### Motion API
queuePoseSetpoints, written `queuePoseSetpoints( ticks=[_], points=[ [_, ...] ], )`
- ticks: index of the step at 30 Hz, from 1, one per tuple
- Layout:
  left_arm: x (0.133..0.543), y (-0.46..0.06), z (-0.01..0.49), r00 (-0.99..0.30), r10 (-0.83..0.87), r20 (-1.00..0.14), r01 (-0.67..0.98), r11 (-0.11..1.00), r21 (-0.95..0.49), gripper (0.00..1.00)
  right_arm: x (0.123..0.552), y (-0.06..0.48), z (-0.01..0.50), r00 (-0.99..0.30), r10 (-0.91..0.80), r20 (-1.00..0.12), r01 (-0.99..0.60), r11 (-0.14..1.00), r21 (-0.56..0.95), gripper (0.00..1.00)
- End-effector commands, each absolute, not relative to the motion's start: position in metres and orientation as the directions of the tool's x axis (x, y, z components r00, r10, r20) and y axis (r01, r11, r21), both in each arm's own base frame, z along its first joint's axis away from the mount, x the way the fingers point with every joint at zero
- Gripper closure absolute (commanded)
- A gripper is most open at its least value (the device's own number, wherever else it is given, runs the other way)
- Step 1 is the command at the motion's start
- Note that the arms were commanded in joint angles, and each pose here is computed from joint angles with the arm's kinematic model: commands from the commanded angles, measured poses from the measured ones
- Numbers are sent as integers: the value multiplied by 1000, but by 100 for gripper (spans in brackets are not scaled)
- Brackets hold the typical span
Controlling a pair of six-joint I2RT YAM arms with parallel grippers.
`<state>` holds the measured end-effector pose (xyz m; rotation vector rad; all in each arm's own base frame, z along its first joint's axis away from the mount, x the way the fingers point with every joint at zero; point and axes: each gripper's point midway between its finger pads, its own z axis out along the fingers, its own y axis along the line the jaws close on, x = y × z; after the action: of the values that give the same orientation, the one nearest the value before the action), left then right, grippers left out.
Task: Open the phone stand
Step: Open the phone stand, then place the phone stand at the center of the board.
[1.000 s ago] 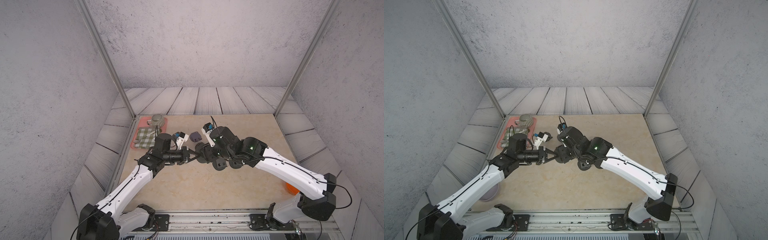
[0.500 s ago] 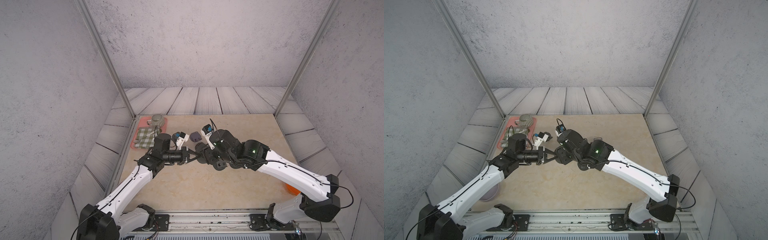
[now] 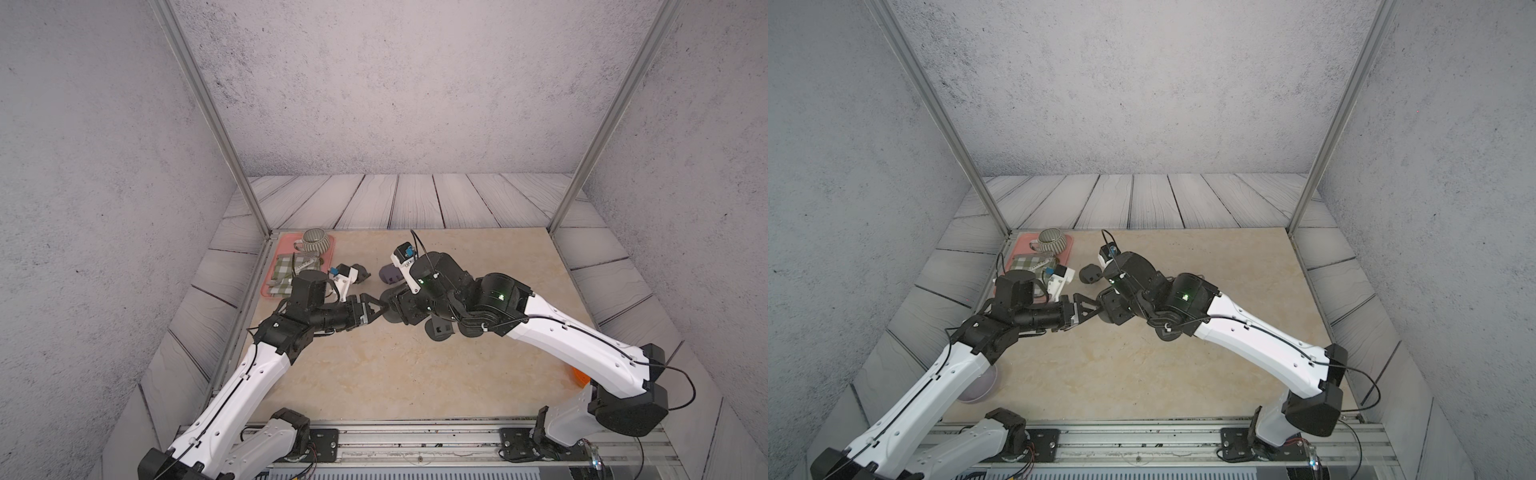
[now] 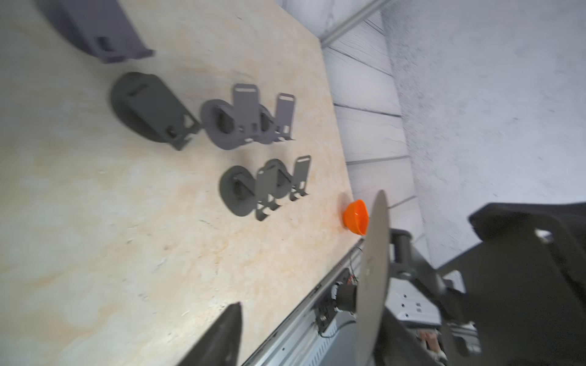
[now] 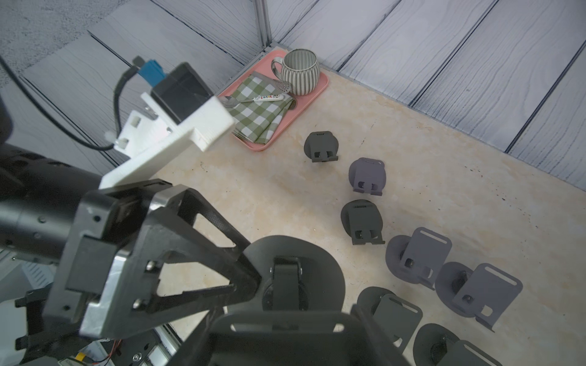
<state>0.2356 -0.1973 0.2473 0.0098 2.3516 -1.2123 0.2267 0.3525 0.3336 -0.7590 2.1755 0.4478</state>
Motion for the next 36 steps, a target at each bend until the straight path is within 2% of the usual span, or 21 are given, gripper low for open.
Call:
queuePoseSetpoints(
  ticks=[1, 11, 16, 25, 36],
  points=[
    [232, -137, 214, -848, -276, -452, 38, 819, -572, 2, 231, 334, 333, -552, -388, -738, -603, 797, 33, 46],
    [189, -91, 215, -834, -207, -512, 13, 919, -394, 2, 258, 356, 268, -672, -430, -603, -540, 842, 2, 47],
    [174, -77, 223, -821, -181, -542, 19, 939, -343, 2, 272, 362, 225, -769, -402, -498, -467, 884, 8, 49],
    [154, -66, 235, -807, -173, -565, 22, 947, -321, 2, 282, 381, 172, -869, -311, -384, -371, 924, 92, 49],
    [136, -56, 237, -801, -178, -571, 12, 950, -312, 2, 281, 370, 116, -931, -230, -285, -276, 952, 135, 49]
  ],
)
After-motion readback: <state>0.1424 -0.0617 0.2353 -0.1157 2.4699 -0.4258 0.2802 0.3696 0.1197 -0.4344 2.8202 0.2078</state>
